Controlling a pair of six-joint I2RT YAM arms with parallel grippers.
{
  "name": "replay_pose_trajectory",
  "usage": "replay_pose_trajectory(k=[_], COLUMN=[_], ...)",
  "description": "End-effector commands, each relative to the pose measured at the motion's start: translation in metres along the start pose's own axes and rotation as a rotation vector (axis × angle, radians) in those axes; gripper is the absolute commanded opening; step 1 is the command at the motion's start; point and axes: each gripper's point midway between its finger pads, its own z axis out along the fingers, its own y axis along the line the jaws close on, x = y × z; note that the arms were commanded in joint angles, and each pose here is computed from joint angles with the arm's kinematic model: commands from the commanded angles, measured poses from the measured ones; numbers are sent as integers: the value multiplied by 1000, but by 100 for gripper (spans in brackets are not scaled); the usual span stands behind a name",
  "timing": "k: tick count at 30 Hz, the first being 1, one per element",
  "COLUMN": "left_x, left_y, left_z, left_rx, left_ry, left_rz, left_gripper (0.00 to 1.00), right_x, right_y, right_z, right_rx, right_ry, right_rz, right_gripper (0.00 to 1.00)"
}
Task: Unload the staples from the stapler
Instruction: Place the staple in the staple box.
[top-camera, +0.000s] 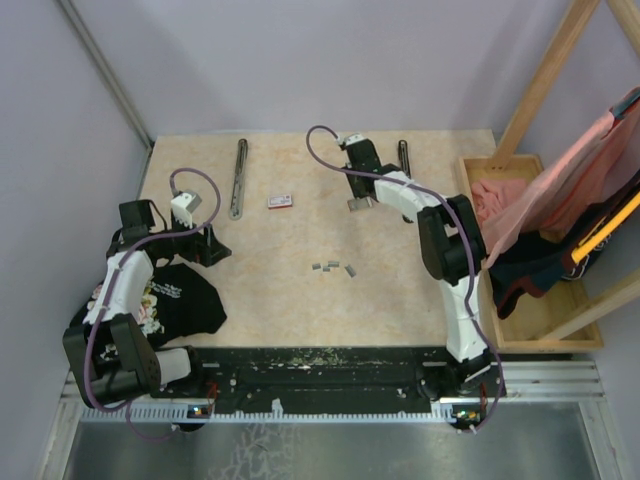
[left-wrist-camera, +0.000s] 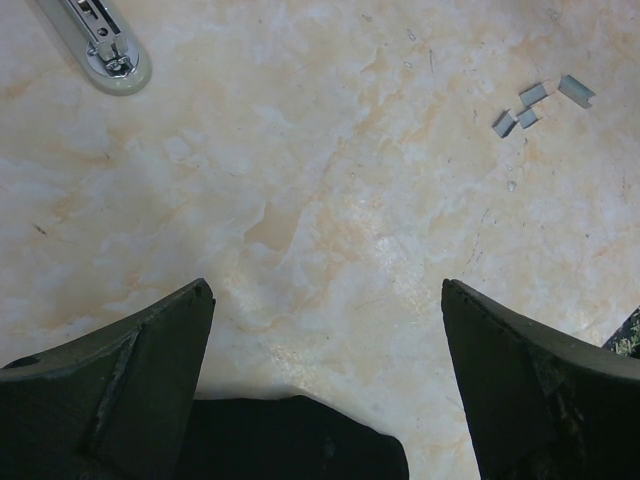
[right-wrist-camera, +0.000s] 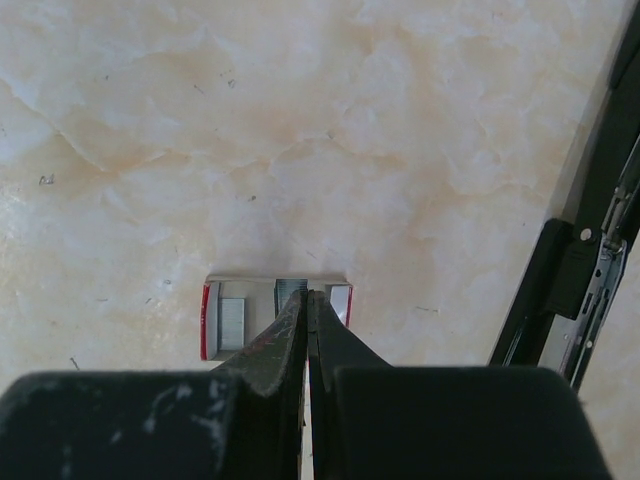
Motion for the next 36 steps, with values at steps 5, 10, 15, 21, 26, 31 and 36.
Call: replay_pose_trajectory(k=[5, 10, 15, 21, 26, 31, 36], left_x=[-11, -11, -11, -10, -10, -10, -11], left_y=[1, 1, 1, 1, 1, 1, 1], left_z=[-3, -2, -2, -2, -2, -2, -2], left_rx=[13, 14, 14, 15, 15, 15, 15], left_ry=[-21, -22, -21, -20, -19, -19, -21], left_rz=[29, 28, 28, 26, 26, 25, 26], left_gripper=[100, 100, 100, 100, 100, 100, 100], right_x=[-13, -7, -3, 3, 6, 9, 9], right_y=[5, 7, 10, 11, 11, 13, 14], right_z=[8, 12, 13, 12, 13, 13, 12], right_rx=[-9, -14, -28, -36, -36, -44, -52], right_ry=[-31, -17, -6, 15, 25, 35, 38], right_rz=[54, 58, 60, 57, 52, 47, 46], right_gripper=[0, 0, 0, 0, 0, 0, 0])
